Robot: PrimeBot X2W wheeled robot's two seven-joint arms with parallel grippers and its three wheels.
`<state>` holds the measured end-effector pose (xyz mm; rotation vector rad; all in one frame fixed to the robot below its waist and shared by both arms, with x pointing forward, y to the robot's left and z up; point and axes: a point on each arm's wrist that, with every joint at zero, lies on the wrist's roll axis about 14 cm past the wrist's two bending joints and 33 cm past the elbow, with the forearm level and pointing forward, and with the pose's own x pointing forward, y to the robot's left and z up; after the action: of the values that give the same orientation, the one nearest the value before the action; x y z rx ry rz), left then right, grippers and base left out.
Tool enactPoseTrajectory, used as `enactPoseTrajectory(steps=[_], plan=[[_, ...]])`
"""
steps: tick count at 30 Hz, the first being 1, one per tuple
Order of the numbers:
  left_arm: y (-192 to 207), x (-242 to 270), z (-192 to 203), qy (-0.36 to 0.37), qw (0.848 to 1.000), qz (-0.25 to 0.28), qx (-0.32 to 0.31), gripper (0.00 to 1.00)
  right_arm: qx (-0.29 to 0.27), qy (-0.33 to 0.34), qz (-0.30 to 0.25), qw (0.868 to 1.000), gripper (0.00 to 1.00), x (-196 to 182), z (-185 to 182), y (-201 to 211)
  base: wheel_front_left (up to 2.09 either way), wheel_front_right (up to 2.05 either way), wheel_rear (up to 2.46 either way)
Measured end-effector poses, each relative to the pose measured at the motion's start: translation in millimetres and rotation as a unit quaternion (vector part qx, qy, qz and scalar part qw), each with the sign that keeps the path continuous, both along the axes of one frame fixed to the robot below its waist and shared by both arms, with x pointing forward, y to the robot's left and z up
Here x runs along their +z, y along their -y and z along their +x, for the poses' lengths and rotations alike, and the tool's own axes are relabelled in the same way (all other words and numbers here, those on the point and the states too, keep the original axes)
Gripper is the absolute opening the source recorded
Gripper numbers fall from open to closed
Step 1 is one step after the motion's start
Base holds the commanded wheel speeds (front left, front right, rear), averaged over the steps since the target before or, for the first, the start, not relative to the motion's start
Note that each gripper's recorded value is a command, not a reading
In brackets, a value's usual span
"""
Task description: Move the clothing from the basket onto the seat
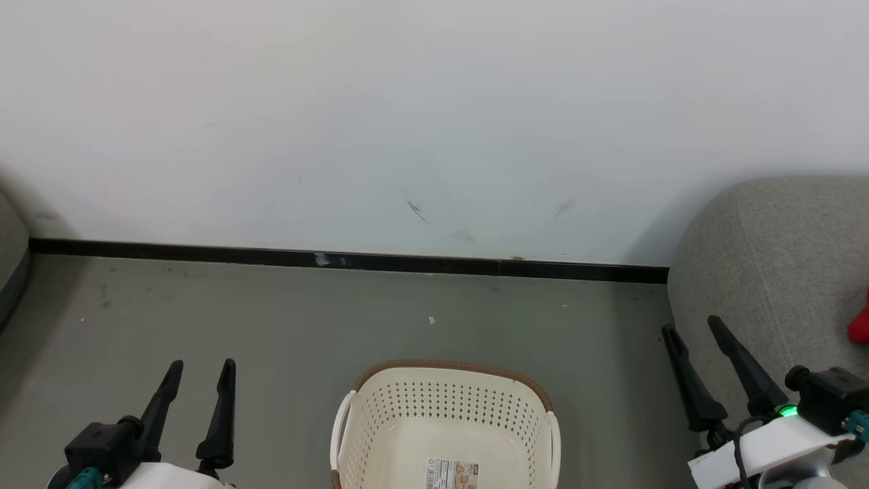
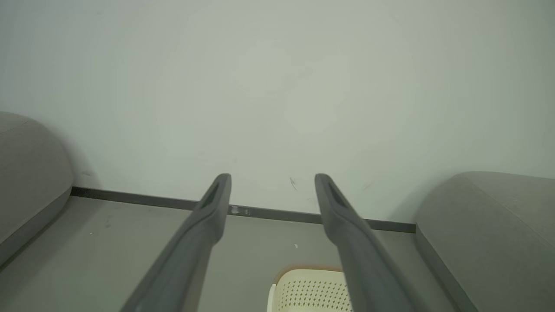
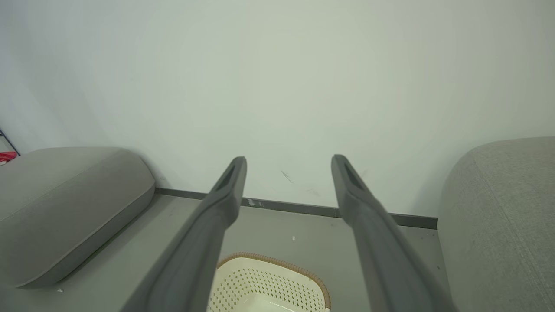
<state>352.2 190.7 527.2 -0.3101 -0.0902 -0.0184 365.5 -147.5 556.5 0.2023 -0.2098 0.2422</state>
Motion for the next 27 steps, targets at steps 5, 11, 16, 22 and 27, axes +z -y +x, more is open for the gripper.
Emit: enactPoseTrajectory(steps=[5, 11, 16, 22, 27], plan=[[-0.5, 1.7, 0.5, 0.004, 1.000, 0.002, 0.000, 1.00, -0.001, 0.002, -0.001, 1.000, 1.00, 0.8, -1.7, -0.2, 0.00, 0.00, 0.00], [0.1, 3.1, 0.7, 0.007, 1.000, 0.011, 0.000, 1.00, -0.004, 0.001, -0.006, 1.000, 1.00, -0.6, -4.7, 0.3, 0.00, 0.00, 0.00], [0.6, 4.0, 0.9, 0.010, 1.000, 0.012, -0.002, 1.00, -0.006, 0.004, -0.007, 1.000, 1.00, 1.1, -4.9, 0.0, 0.00, 0.00, 0.00], [1.5, 3.3, 0.9, 0.010, 1.000, 0.013, -0.004, 1.00, -0.009, 0.004, -0.006, 1.000, 1.00, 0.4, -5.6, 1.9, 0.00, 0.00, 0.00], [1.7, 3.2, 1.2, 0.010, 1.000, 0.010, -0.002, 1.00, -0.012, 0.004, -0.008, 1.000, 1.00, 0.2, -5.6, 2.9, 0.00, 0.00, 0.00]])
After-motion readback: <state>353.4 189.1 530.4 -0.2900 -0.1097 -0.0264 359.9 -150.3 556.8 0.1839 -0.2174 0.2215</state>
